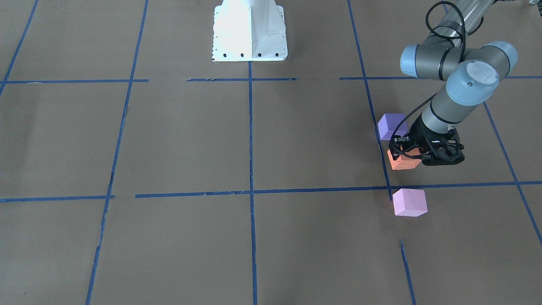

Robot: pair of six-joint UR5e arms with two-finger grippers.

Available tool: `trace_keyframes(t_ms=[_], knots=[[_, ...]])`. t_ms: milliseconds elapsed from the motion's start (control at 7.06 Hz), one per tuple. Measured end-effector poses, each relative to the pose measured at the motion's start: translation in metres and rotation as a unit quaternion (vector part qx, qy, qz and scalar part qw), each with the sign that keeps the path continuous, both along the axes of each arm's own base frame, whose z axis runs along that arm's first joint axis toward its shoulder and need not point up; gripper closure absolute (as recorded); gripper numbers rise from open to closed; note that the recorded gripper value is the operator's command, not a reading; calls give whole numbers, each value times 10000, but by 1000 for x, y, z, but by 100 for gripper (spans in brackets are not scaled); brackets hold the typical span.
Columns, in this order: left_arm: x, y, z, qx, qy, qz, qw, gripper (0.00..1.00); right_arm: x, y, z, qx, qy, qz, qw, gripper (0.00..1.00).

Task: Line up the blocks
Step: 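Lower the orange cube between the pink and purple cubes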

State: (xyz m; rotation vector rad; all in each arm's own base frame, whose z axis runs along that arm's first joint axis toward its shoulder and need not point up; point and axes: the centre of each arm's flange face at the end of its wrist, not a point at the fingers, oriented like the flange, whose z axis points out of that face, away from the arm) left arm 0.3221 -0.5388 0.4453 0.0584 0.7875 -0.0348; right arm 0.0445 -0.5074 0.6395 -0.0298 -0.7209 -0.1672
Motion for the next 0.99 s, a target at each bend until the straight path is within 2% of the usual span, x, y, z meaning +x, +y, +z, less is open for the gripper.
trace_keyframes(t_ms=[708,850,992], knots=[[14,-4,30,-20,-23,75,10000,80,0,0,0,1,0,-1,10000,0],[16,-5,31,-13,-17,90,10000,65,0,0,0,-1,0,1,10000,0],[17,-5,30,-5,-8,102,9999,32,0,0,0,-2,0,2,10000,0]])
